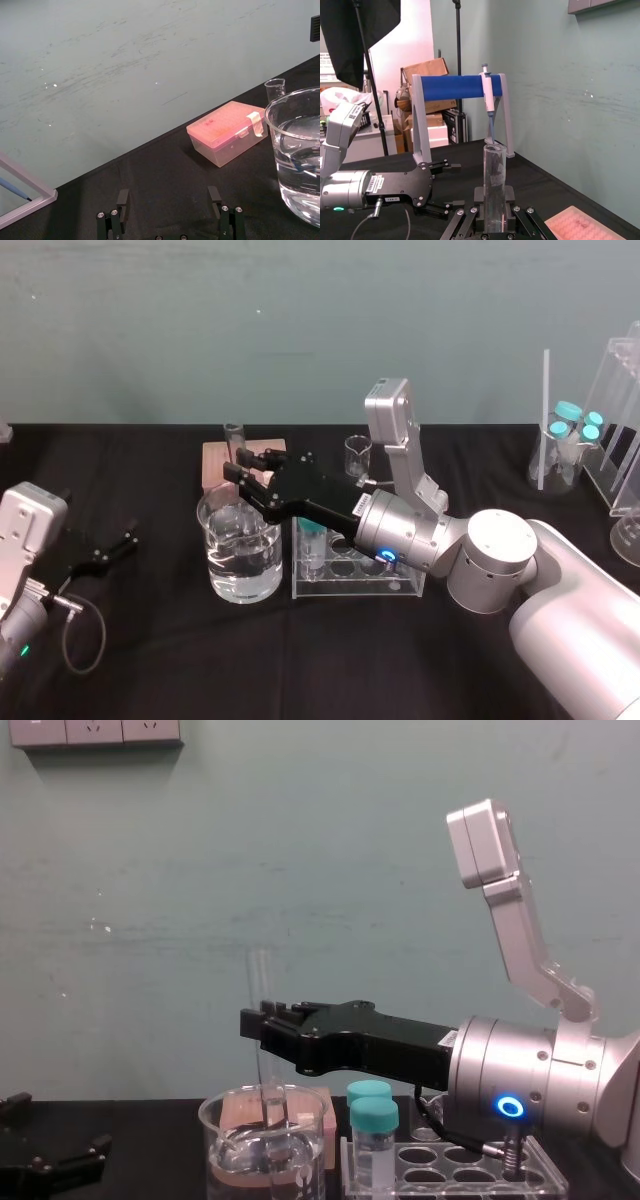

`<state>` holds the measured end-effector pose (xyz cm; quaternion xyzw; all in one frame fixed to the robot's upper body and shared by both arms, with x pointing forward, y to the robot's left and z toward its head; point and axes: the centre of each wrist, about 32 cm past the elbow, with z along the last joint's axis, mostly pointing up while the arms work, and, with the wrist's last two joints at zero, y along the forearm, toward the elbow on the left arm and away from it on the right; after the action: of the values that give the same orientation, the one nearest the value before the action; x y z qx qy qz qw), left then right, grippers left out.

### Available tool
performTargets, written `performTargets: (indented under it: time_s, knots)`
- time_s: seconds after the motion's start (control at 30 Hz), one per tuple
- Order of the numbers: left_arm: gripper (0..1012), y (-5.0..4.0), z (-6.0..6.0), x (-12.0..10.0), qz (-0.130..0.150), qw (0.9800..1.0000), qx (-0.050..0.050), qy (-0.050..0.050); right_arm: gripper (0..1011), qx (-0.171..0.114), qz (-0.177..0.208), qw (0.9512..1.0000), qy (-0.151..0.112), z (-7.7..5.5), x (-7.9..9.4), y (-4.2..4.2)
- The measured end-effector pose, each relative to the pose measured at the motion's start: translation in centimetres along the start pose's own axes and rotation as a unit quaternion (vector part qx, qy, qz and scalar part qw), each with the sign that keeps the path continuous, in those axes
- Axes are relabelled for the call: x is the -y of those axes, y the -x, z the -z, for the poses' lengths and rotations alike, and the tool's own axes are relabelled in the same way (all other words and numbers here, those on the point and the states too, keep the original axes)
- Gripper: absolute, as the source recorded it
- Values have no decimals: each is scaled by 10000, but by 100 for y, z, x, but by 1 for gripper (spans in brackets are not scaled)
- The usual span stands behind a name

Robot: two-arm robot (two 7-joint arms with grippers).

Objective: Hold the test tube with one hand and immerse one end into the beaker, then return it to the test tube rack.

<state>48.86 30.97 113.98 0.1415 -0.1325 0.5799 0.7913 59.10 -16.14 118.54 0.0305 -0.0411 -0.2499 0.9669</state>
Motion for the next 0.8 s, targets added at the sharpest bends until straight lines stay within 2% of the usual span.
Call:
performTargets:
  time_s: [0.3, 0.6, 0.8]
  knots:
    - [1000, 0, 0, 0, 0, 10000, 0, 0, 225, 83, 8, 9999, -115, -63, -3, -4]
    - [1000, 0, 0, 0, 0, 10000, 0, 0, 225, 292, -16, 9975, -641, -338, -15, -27]
    - [1000, 0, 0, 0, 0, 10000, 0, 0, 225, 491, -33, 9931, -1065, -580, 22, -44]
